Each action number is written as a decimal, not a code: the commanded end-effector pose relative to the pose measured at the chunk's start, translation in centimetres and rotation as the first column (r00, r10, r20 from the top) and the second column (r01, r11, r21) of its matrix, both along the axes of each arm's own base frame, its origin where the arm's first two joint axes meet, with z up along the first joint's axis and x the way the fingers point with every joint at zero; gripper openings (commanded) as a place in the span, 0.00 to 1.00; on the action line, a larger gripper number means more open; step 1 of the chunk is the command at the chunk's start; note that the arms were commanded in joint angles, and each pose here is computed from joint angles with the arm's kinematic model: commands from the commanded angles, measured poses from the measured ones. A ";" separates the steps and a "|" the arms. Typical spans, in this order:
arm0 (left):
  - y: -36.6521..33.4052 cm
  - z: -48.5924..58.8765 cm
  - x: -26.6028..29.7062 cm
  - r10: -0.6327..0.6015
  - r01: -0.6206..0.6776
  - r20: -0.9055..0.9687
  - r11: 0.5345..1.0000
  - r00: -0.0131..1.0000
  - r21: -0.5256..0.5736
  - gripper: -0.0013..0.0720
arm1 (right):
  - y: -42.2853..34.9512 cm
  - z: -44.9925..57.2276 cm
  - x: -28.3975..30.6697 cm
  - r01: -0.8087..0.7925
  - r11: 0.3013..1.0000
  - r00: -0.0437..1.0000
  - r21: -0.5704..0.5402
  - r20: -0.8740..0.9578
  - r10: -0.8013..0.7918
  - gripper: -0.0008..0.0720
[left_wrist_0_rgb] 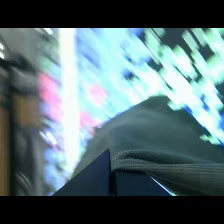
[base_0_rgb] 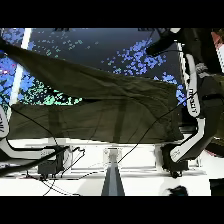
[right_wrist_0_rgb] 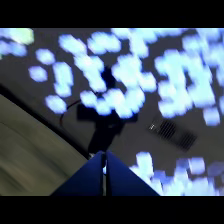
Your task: Fold the clothes and pants, and hang the long-sleeved shirts on hangers.
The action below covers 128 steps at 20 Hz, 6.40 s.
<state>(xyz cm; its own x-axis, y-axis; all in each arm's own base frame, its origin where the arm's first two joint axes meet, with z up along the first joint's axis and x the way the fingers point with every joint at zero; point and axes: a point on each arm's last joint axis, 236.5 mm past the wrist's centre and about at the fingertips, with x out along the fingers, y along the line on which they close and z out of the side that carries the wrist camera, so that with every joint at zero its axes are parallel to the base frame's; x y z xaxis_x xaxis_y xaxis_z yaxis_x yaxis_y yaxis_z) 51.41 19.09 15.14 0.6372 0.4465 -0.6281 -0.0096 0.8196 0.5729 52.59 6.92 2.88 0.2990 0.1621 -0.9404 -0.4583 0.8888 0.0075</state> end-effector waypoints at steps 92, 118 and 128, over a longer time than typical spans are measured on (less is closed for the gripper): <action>-0.1 -19.1 -22.7 -0.133 -0.476 -0.510 0.219 0.850 -0.852 0.05 | -19.3 -1.1 0.8 0.478 0.779 0.747 0.406 0.278 -0.604 0.38; 3.1 -23.8 -21.3 0.095 -0.185 -0.167 0.714 0.981 -0.676 0.05 | -18.8 -1.4 0.4 0.507 0.743 0.739 0.437 0.222 -0.635 0.38; 4.9 -20.7 -21.1 0.175 -0.256 -0.188 0.697 0.967 -0.670 0.72 | -18.8 -1.4 0.4 0.507 0.743 0.739 0.437 0.224 -0.635 0.38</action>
<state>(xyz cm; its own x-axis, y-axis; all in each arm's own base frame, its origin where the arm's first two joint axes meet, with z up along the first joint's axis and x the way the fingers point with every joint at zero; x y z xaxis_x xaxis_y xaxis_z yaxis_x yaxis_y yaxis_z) 31.12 23.43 -6.33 0.5282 -0.0264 -0.8487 -0.1761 0.9744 -0.1399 52.99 -11.91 1.51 0.7203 0.1269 -0.6819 0.1093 0.9501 0.2923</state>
